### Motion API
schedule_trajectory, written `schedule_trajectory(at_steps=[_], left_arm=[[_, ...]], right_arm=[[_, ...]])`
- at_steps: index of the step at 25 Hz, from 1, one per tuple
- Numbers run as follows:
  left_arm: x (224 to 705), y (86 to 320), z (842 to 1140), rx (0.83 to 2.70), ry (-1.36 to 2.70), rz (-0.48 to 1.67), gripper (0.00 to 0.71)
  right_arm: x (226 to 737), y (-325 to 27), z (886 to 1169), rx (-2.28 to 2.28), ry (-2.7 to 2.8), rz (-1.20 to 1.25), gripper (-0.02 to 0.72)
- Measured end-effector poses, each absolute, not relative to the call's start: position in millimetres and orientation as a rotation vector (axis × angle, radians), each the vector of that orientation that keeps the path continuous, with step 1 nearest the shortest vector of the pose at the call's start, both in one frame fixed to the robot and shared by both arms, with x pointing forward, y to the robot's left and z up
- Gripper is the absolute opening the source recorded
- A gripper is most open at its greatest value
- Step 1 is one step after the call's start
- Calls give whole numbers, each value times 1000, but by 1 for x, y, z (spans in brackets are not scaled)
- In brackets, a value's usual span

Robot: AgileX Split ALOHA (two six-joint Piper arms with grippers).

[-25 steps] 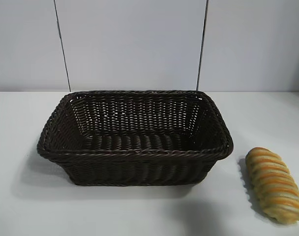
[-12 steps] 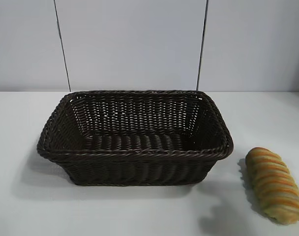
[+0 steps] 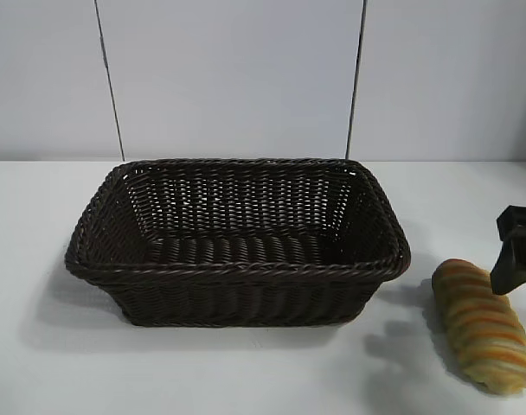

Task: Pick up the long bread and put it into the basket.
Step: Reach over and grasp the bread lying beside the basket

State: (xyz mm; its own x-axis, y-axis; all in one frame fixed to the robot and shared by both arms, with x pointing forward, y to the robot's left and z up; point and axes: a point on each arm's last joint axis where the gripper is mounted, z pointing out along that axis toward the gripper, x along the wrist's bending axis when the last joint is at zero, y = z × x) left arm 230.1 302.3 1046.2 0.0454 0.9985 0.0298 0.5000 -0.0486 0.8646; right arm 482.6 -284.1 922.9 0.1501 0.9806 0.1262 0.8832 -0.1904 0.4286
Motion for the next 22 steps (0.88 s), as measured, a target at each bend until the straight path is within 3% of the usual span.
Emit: schedule_trajectory(at_steps=[16, 20, 22], left_arm=[[230, 302, 1046, 1634, 1535, 916, 687], [230, 302, 1046, 1634, 1535, 916, 687], [230, 302, 1046, 1634, 1535, 916, 687]], right_arm=[[483, -258, 920, 2120, 1896, 608, 656], [484, -258, 912, 2138, 1907, 577, 594], [484, -258, 907, 2155, 1913, 554, 500]])
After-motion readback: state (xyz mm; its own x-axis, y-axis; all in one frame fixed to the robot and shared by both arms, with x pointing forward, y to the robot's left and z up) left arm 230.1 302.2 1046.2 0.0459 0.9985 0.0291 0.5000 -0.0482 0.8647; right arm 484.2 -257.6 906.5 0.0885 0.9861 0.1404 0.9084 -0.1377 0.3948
